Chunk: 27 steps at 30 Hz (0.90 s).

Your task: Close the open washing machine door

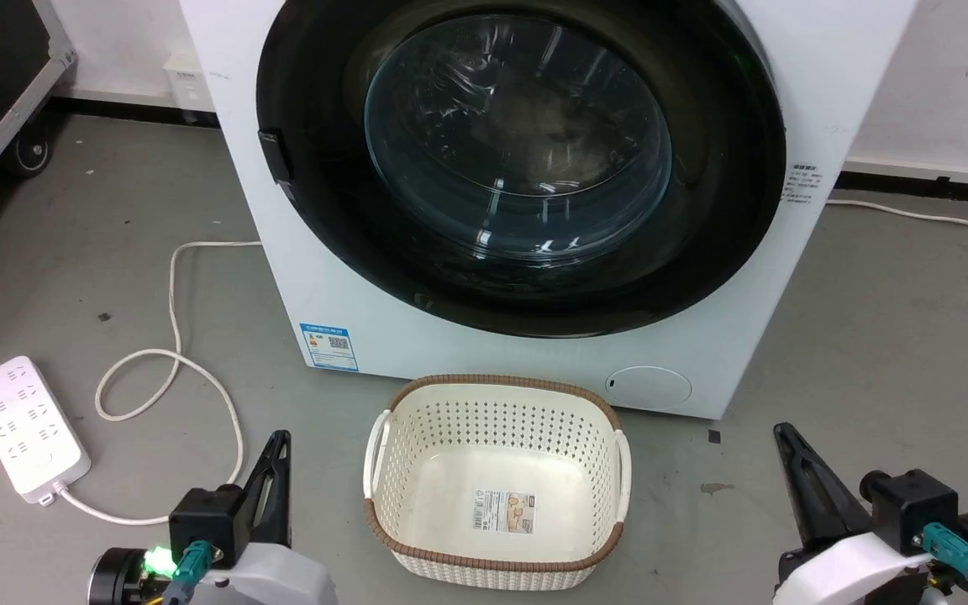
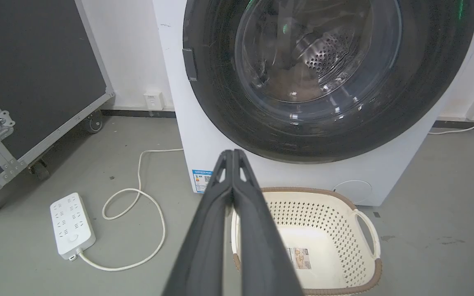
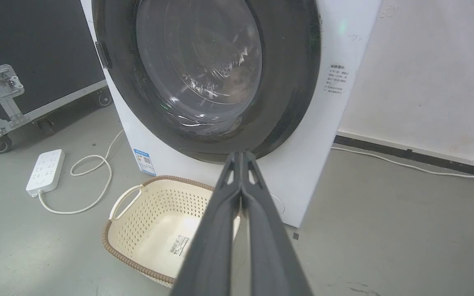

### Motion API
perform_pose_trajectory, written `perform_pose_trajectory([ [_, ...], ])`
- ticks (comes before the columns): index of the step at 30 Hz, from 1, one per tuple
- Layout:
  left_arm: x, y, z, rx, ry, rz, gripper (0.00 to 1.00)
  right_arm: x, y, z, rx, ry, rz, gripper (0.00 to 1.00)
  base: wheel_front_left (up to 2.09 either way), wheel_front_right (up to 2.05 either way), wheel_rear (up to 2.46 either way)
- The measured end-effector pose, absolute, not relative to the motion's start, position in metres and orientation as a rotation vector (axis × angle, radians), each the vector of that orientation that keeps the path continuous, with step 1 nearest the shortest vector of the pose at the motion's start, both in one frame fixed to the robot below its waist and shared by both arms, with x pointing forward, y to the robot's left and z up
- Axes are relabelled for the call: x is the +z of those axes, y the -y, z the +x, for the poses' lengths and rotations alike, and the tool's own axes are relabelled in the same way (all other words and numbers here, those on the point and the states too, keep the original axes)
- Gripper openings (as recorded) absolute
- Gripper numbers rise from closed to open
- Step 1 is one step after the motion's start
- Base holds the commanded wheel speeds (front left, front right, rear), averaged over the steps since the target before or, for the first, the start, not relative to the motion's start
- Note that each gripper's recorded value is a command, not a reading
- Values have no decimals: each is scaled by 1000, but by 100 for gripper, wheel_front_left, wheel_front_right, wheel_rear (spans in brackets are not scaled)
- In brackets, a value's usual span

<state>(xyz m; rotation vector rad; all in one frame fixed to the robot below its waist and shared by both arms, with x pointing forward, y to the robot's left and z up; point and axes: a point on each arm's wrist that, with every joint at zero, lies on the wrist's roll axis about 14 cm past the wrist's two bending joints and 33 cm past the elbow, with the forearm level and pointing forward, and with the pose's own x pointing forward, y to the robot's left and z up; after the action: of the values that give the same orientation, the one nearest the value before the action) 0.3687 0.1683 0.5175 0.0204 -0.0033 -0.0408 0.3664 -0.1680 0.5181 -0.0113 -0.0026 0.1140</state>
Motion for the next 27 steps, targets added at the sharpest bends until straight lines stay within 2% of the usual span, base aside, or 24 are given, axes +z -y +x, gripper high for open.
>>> perform_pose_trajectory([
  [27, 521, -176, 369, -7, -16, 42, 0, 521, 162, 369, 129, -19, -46, 0, 0, 0, 0],
])
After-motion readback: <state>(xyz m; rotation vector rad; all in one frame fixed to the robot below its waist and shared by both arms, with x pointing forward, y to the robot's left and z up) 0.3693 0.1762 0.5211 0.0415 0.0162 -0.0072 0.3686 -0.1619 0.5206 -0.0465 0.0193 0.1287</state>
